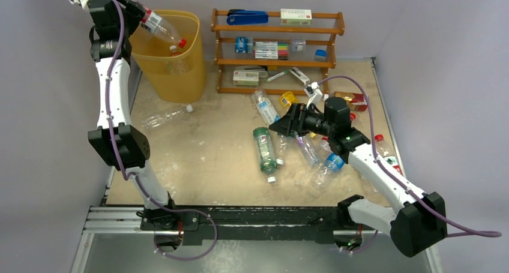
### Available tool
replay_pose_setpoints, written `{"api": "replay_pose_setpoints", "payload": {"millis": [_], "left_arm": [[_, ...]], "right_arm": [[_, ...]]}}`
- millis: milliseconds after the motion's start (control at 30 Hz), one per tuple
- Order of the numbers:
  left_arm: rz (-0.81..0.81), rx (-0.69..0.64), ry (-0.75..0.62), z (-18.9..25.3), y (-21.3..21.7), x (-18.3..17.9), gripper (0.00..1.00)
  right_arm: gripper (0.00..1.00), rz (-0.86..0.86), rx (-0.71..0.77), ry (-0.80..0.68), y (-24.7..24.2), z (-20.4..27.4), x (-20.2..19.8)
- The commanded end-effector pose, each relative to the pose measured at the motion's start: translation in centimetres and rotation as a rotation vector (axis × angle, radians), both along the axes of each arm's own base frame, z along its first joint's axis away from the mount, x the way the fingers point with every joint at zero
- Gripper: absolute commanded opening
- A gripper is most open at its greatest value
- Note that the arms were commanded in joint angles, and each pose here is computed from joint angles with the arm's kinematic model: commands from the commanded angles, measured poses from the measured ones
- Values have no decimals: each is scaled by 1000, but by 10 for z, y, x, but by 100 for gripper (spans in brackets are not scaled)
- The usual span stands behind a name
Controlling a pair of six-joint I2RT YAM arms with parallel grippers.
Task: Put the plastic bottles in the bin
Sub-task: Place the plastic bottle in the trash bin.
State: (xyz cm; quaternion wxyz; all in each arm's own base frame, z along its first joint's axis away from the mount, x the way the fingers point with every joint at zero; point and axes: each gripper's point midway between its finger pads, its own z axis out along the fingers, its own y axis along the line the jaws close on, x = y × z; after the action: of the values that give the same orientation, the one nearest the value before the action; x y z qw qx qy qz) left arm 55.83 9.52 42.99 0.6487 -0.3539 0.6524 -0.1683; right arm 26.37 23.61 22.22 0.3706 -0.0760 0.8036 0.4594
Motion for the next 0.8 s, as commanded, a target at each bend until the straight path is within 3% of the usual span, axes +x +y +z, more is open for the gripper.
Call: {"api": "replay_pose_setpoints", "payload": {"millis": [0,300,567,767], "left_arm": [[-6,24,9,0,3,3,71],[-21,29,6,17,-3,-12,75],[-159,13,-25,43,-37,-51,75],[-258,8,11,33,-68,-88,75]], "right_arm": [[100,16,21,-39,4,11,0],[100,10,12,-37,2,9,-1],[100,5,-7,-33,0,6,-1],[100,0,-27,-24,-2,1,-1]]}}
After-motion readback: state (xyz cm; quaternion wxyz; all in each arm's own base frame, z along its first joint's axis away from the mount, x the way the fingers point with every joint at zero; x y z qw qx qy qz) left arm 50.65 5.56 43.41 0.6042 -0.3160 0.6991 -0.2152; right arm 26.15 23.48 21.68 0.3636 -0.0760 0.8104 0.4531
